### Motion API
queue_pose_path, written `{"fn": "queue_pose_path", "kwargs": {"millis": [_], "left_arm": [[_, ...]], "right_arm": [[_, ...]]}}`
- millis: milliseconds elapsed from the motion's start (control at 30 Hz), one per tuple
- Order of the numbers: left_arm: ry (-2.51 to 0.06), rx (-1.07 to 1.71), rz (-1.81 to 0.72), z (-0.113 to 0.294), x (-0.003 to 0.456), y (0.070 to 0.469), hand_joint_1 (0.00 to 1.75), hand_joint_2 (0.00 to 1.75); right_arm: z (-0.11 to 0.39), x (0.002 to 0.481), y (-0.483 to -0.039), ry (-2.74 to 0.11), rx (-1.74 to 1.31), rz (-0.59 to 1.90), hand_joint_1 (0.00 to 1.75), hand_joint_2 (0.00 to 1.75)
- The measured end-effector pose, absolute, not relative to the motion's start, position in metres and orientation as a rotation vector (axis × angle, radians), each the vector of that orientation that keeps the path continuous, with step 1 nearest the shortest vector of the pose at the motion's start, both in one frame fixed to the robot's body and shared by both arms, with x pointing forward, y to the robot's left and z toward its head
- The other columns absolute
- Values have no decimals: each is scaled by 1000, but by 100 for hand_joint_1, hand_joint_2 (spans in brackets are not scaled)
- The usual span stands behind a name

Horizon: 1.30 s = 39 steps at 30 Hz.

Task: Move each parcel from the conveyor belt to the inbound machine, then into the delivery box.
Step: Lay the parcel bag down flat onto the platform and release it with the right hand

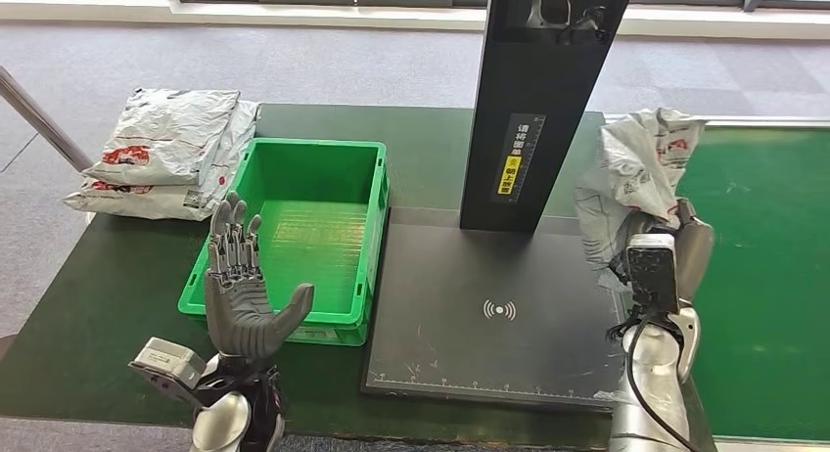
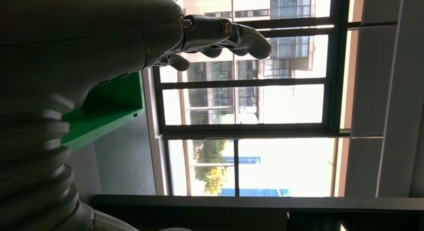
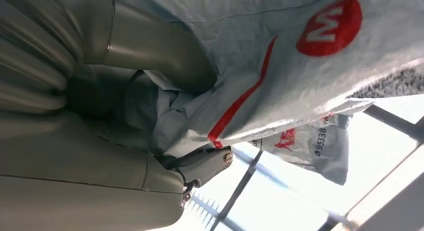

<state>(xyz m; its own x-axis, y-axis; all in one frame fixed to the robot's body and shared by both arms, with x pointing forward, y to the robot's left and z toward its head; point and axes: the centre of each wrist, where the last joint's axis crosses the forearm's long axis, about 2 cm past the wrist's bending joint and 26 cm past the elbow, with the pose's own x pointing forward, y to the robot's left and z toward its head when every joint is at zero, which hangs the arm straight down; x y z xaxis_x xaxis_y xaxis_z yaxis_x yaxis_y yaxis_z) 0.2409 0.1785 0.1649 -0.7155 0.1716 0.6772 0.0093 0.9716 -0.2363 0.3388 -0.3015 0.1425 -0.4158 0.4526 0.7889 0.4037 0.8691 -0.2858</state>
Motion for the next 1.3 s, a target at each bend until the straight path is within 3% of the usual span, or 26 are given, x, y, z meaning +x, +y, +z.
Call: {"fn": "queue_pose_path", "kwargs": {"millis": [433, 800, 1267, 1300], "left_arm": [[-2356, -133, 286, 165, 241, 179, 0, 175], [-2349, -151, 284, 164, 241, 178, 0, 175], [-2329, -161, 292, 159, 242, 176, 0, 175], [-2329, -161, 292, 159, 242, 176, 0, 175]], "right_arm": [[144, 341, -282, -2084, -498, 175, 175, 175], [122, 346, -238, -2004, -175, 586, 175, 175], [101, 340, -227, -1965, -32, 748, 175, 175], [101, 339, -227, -1964, -31, 749, 131, 175]]}}
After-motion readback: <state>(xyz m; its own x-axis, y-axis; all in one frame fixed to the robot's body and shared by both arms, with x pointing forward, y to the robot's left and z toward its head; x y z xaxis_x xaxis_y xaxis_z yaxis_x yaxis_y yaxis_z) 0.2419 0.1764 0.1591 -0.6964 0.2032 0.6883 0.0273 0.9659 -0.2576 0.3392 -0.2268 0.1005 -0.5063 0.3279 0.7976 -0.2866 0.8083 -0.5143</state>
